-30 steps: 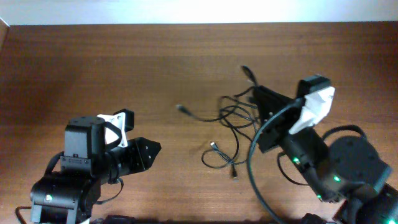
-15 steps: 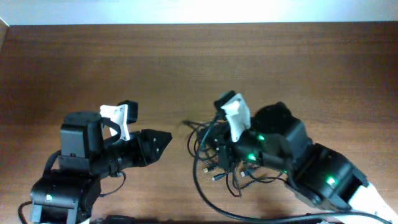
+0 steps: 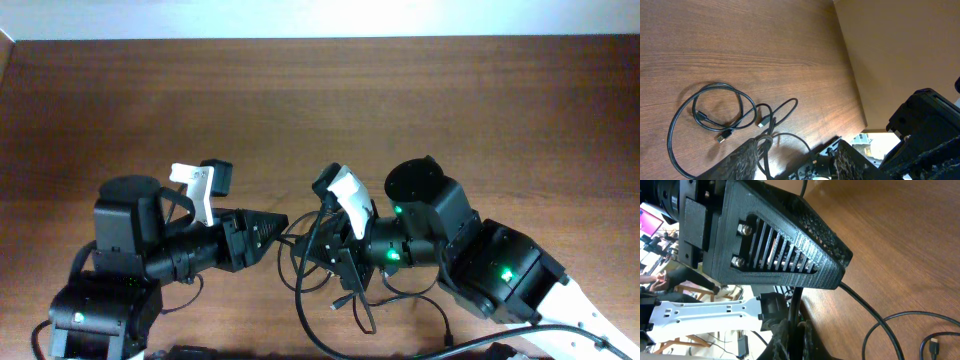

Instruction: Untangle cables

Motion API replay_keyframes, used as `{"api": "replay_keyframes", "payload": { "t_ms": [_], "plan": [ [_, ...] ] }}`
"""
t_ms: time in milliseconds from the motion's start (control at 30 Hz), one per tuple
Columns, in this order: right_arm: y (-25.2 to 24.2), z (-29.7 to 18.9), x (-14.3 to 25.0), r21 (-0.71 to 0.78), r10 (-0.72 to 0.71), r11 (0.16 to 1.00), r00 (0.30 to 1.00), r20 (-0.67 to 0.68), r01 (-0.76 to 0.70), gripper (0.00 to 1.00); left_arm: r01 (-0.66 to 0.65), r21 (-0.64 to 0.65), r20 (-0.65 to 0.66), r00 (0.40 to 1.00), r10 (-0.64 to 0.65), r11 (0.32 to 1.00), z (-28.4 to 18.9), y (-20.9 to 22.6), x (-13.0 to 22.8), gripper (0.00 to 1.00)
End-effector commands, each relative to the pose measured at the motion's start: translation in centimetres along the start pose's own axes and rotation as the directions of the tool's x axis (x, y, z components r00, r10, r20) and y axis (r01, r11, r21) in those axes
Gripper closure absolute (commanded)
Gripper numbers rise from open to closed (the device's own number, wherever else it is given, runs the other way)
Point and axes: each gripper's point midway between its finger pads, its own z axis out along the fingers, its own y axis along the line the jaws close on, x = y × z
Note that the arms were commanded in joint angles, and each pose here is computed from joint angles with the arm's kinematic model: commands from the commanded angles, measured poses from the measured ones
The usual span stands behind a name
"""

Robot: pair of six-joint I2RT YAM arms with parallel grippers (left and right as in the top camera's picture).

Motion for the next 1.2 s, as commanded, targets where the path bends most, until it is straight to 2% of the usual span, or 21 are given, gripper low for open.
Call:
{"api": "replay_keyframes", "payload": {
  "t_ms": [0,100,133,200,267,300,367,400,500,633,700,800,967,1033,1167],
  "plan": [
    [0.4,-0.4,-0.7,-0.001,-0.025,1.000,0.999,0.024,0.025,0.96,-0.105,0.011,0.003,0.994,0.105,0.994,0.0,-0.3,-0.1,0.47],
    [0.2,-0.4,-0.5,0.012,-0.069,0.998,0.998,0.014,0.069,0.96,-0.160,0.011,0.006,0.987,0.160,0.987,0.0,-0.3,-0.2,0.43],
    [-0.9,-0.5,-0.3,0.069,-0.067,0.995,0.998,0.010,0.066,0.96,-0.156,0.012,0.005,0.988,0.156,0.988,0.0,-0.3,-0.1,0.43],
    [-3.5,-0.9,0.3,0.216,-0.041,0.975,0.999,-0.005,0.041,0.96,0.107,0.001,-0.022,0.994,-0.107,0.994,0.0,-0.1,0.6,0.44],
    [-4.0,-1.0,0.3,0.243,-0.039,0.969,0.999,-0.005,0.039,0.96,0.202,-0.002,-0.023,0.979,-0.202,0.979,0.0,0.0,0.5,0.45],
    [-4.0,-1.0,0.2,0.242,-0.042,0.969,0.999,0.000,0.041,0.96,0.252,-0.010,-0.018,0.967,-0.252,0.968,0.0,0.1,0.5,0.49],
    [-3.9,-0.9,-0.3,0.240,-0.053,0.969,0.998,0.016,0.047,0.96,0.397,-0.089,0.011,0.917,-0.398,0.913,-0.1,1.6,0.9,0.58],
    [-3.8,-0.9,-0.4,0.239,-0.058,0.970,0.998,0.023,0.050,0.96,0.460,-0.136,0.039,0.888,-0.459,0.877,-0.2,2.6,1.2,0.59],
    [-3.6,-0.9,-1.0,0.231,-0.073,0.971,0.996,0.044,0.061,0.96,0.632,-0.227,0.124,0.773,-0.622,0.741,-0.7,4.7,2.0,0.57],
    [-3.2,-0.8,-0.9,0.209,-0.071,0.976,0.997,0.037,0.062,0.96,0.756,-0.219,0.196,0.653,-0.731,0.617,-0.9,5.4,1.9,0.54],
    [-2.8,-0.6,-0.5,0.177,-0.063,0.982,0.998,0.021,0.059,0.96,0.829,-0.195,0.239,0.558,-0.794,0.524,-0.9,5.6,1.7,0.51],
    [-2.1,-0.2,0.2,0.127,-0.050,0.991,0.999,-0.010,0.051,0.96,0.862,-0.132,0.259,0.506,-0.822,0.489,-0.8,5.2,0.4,0.48],
    [-2.4,1.0,0.6,0.098,-0.030,0.995,0.998,-0.046,0.034,0.96,0.866,-0.111,0.241,0.500,-0.832,0.488,-0.7,4.7,0.2,0.50],
    [-1.6,1.8,0.4,0.030,-0.038,0.999,0.998,-0.050,0.039,0.96,0.867,-0.111,0.241,0.498,-0.833,0.486,-0.7,4.7,0.2,0.51],
    [0.2,2.4,-1.4,-0.030,-0.111,0.993,0.994,0.021,0.112,0.96,0.867,-0.111,0.241,0.498,-0.833,0.486,-0.7,4.7,0.2,0.49]
  ]
}}
